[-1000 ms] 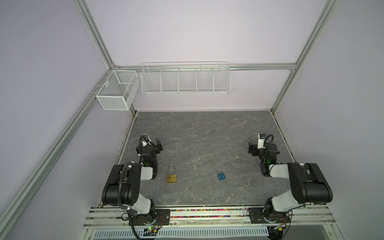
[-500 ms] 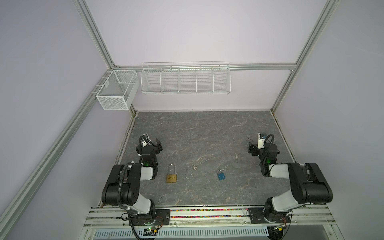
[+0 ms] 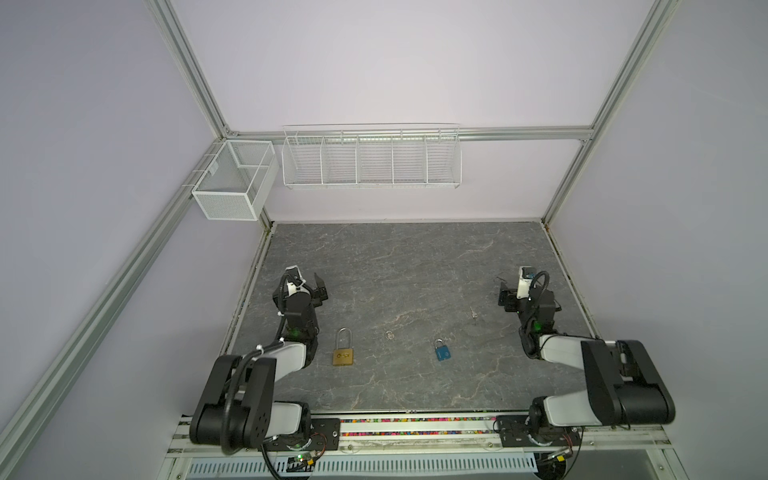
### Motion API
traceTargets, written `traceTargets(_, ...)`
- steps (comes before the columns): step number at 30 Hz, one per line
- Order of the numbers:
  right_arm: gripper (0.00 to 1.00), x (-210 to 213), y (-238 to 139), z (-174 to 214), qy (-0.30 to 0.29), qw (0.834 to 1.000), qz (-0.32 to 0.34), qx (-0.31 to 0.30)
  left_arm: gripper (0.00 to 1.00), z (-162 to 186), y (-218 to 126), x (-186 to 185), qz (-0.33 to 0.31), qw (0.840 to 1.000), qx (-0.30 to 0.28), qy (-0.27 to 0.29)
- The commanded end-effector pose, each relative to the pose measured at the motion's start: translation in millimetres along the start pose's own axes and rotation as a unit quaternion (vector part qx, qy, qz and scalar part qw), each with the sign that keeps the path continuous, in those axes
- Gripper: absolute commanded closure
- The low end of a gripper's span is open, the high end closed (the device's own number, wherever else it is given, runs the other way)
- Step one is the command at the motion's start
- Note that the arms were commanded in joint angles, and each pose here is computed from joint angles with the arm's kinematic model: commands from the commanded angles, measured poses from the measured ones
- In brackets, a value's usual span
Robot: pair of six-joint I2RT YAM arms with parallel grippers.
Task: Unlock with the key
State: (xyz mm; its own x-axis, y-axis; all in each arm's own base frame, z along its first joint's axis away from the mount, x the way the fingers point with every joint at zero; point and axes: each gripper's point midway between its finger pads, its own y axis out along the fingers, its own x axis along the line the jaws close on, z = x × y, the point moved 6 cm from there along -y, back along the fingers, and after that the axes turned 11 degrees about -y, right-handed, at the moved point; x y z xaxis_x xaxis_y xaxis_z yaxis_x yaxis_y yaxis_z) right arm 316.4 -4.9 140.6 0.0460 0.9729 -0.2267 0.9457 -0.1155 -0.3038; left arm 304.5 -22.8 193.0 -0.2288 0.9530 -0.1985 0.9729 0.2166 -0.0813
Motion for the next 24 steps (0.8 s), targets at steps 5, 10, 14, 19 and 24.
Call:
traceTargets(5, 0.12, -5.7, -41.7, 0.0, 0.015, 0.982, 0.054, 0.178, 0.11, -84.0, -49.7, -81.0, 0.211, 0.941, 0.204, -0.166)
traceTargets(10, 0.12, 38.2, -57.1, -16.2, 0.06, 0.954, -0.13, 0.263, 0.17, -73.2, -79.6, -144.1, 0.405, 0.78, 0.436, -0.193)
traceTargets(14, 0.1, 69.0, -73.7, -3.1, 0.032, 0.932, -0.162, 0.323, 0.2, -40.9, -110.0, -141.0, 0.364, 0.787, 0.471, -0.16)
traceTargets(19, 0.11, 89.3, -76.3, 6.2, 0.046, 0.928, -0.173, 0.327, 0.23, -14.4, -148.3, -142.1, 0.366, 0.796, 0.449, -0.178)
traceTargets(24, 0.32, 103.1, -51.5, 14.9, 0.061, 0.922, -0.164, 0.346, 0.27, 1.2, -157.1, -140.4, 0.376, 0.787, 0.433, -0.226)
